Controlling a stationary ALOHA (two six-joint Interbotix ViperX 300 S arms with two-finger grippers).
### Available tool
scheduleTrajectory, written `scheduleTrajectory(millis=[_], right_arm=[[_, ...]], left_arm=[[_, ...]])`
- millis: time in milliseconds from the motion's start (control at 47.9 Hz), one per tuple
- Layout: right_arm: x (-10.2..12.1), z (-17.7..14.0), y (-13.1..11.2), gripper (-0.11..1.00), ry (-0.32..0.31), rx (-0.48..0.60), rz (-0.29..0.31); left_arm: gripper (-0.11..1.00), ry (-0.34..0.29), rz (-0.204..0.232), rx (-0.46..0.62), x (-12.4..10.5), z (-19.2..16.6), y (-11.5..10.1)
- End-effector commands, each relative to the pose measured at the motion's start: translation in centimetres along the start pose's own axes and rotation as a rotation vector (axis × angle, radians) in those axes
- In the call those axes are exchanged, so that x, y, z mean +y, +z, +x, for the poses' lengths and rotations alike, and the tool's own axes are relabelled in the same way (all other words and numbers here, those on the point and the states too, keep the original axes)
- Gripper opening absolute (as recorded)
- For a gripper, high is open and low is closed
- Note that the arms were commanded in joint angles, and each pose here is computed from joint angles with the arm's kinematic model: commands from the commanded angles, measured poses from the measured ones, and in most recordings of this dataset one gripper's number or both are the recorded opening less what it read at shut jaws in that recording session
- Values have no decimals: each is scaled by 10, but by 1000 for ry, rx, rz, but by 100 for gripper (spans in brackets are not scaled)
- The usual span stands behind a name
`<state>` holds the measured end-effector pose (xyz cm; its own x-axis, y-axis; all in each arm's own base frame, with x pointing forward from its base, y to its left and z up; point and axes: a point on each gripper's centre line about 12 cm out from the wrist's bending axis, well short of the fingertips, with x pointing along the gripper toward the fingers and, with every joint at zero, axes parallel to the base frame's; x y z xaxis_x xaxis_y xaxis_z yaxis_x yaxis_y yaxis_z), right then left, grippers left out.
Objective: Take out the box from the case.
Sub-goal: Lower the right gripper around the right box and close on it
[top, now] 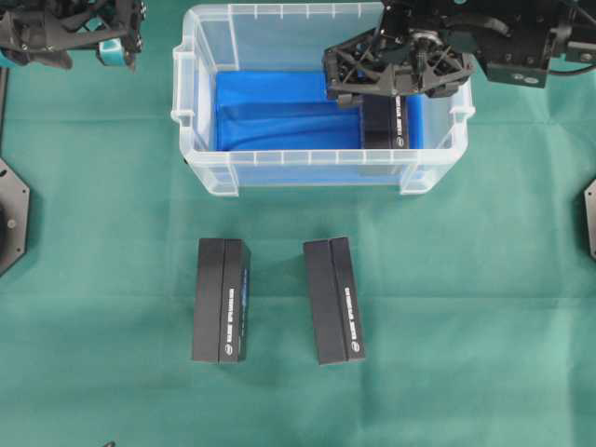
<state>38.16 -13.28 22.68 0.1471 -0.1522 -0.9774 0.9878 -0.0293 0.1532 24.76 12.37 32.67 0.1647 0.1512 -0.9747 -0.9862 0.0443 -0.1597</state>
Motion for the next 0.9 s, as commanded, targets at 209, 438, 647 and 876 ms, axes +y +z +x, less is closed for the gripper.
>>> scheduleTrajectory(millis=[209, 438, 647, 876], right_arm=[[0, 1, 4, 94, 9, -2, 5], [-2, 6, 7, 93, 2, -3, 13], [-2, 9, 8, 93, 1, -6, 14], [-3, 12, 9, 93, -7, -4, 16]], left_arm=[[98, -32, -3, -21, -2, -10, 3], [98, -31, 0, -20, -2, -10, 3], [98, -32, 1, -21, -2, -10, 3], [98, -32, 3, -21, -2, -10, 3]])
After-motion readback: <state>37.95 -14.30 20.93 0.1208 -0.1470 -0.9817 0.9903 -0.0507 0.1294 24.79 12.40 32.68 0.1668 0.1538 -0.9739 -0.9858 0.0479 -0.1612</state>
